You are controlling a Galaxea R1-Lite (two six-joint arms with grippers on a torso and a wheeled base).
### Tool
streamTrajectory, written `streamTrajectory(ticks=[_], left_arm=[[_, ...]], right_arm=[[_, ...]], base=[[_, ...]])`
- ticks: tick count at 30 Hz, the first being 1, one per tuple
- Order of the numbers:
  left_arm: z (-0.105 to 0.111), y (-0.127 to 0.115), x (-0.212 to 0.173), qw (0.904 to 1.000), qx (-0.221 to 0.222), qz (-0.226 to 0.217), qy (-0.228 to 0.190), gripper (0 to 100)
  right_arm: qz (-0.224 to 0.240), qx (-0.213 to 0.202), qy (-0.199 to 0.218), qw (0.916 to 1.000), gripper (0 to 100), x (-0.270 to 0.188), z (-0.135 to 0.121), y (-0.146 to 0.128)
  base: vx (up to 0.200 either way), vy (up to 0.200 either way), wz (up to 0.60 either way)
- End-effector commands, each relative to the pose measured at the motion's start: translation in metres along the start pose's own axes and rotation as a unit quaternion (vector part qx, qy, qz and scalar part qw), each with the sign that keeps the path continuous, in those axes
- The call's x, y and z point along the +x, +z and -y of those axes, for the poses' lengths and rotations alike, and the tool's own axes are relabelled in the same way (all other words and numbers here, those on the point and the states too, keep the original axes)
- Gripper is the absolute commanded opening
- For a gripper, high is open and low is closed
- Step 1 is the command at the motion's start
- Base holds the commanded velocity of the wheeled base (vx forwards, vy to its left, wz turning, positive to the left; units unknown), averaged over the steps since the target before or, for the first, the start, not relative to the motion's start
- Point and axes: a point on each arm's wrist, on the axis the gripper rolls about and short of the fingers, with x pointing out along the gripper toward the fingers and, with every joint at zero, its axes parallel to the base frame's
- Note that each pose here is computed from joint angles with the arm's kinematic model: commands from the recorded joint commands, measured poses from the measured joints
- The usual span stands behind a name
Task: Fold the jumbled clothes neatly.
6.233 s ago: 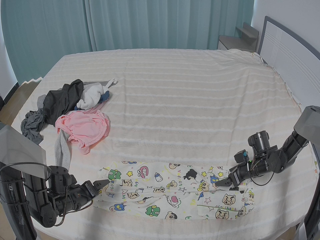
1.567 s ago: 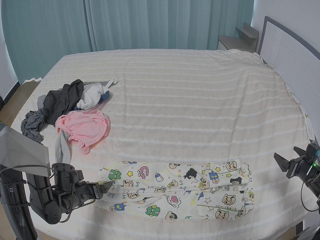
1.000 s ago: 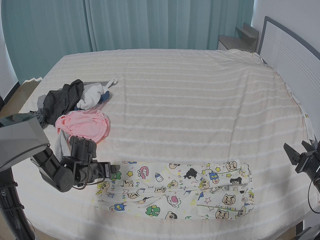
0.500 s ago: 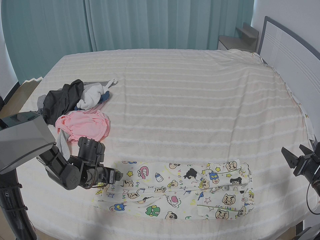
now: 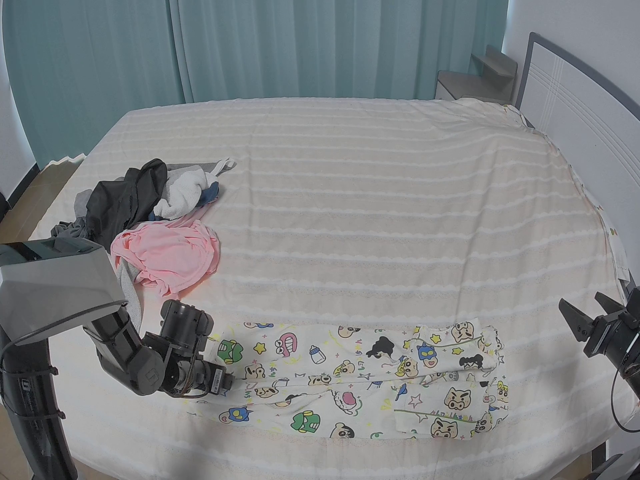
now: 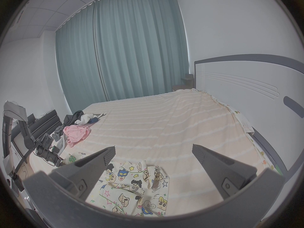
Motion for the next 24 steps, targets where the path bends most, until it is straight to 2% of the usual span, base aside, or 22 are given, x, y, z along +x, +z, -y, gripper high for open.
streamTrajectory(ticks=[1, 10, 21, 24], left_arm=[[-0.007, -0.01, -0.001, 0.9998, -0.003, -0.015, 0.015, 100], [-0.024, -0.002, -0.009, 0.9989, -0.031, 0.003, 0.034, 100], [-0.041, -0.013, -0.007, 0.9973, -0.052, -0.02, 0.049, 100], [-0.043, -0.01, -0.009, 0.9969, -0.06, -0.003, 0.051, 100]], right_arm=[[-0.009, 0.0, 0.001, 1.0, 100, 0.001, 0.0, -0.003], [-0.015, 0.0, 0.0, 0.9999, 100, 0.002, 0.0, -0.005], [-0.014, -0.001, 0.0, 0.9999, 100, 0.002, 0.0, -0.004], [-0.015, -0.001, 0.001, 0.9999, 100, 0.002, 0.0, -0.005]], base=[[0.0, 0.0, 0.0], [0.0, 0.0, 0.0], [0.0, 0.0, 0.0], [0.0, 0.0, 0.0]])
